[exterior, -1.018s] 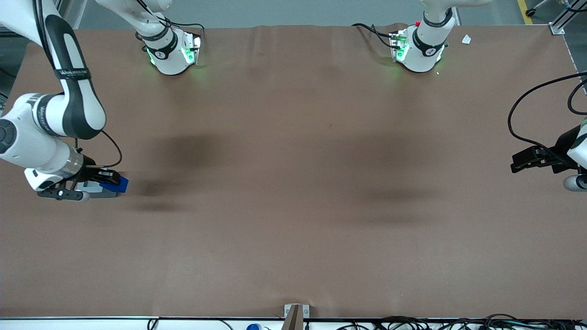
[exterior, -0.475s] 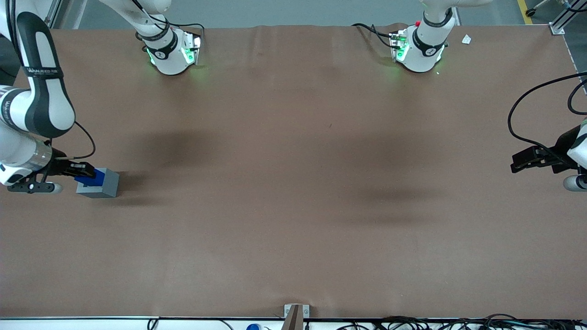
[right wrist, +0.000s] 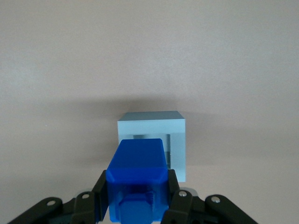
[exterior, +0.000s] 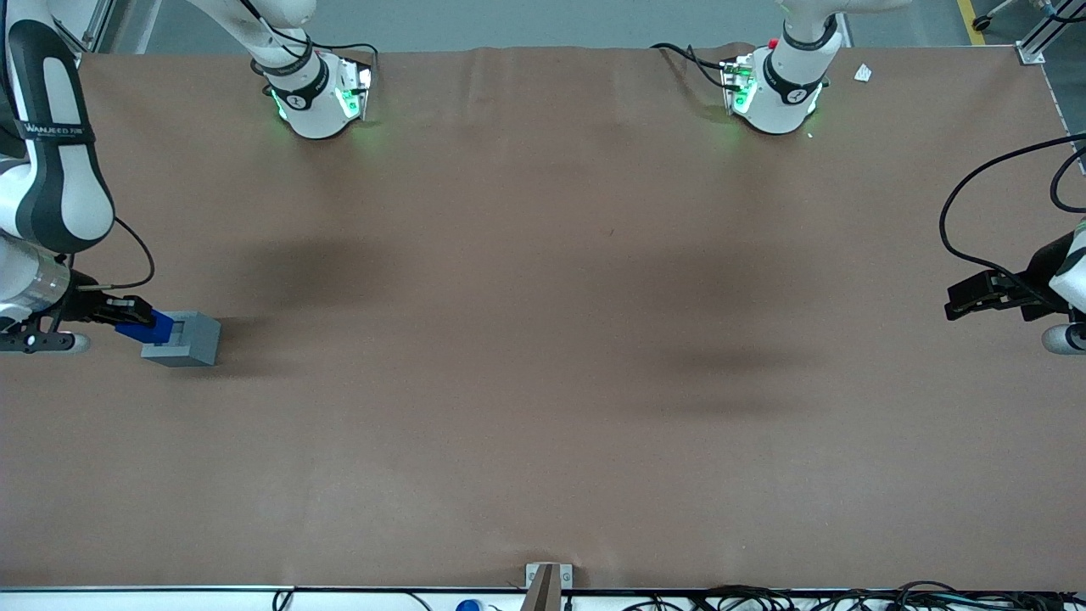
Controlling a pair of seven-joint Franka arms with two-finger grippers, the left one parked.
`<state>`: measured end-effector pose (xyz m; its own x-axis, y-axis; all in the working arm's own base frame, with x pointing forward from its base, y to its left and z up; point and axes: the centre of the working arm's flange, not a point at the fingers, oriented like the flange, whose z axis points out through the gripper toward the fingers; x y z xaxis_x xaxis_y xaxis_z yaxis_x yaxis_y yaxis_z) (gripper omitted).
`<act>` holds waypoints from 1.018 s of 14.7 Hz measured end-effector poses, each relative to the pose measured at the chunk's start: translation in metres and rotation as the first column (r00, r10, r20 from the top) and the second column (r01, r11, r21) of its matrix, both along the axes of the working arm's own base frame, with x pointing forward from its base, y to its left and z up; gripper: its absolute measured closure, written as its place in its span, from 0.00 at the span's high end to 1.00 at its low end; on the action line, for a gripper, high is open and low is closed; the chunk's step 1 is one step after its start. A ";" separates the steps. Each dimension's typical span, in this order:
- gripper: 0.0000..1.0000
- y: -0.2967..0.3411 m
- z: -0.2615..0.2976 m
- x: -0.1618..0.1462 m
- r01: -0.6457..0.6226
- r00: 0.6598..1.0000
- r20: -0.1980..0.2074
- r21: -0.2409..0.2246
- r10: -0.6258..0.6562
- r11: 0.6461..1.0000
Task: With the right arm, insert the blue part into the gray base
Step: 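Lower the blue part into the gray base's opening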
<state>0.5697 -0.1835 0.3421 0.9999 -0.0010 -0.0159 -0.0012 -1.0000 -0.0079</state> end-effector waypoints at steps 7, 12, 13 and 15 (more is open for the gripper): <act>0.51 -0.005 -0.025 0.004 -0.009 1.000 0.010 -0.003 0.009 1.000; 0.51 -0.006 -0.036 0.004 -0.008 1.000 -0.001 0.001 0.008 1.000; 0.51 -0.006 -0.037 0.003 -0.007 1.000 -0.002 0.001 0.007 1.000; 0.51 -0.007 -0.037 0.003 -0.005 1.000 -0.005 0.002 0.005 1.000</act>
<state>0.5726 -0.1904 0.3048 0.9998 0.0045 -0.0211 0.0043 -0.9999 -0.0103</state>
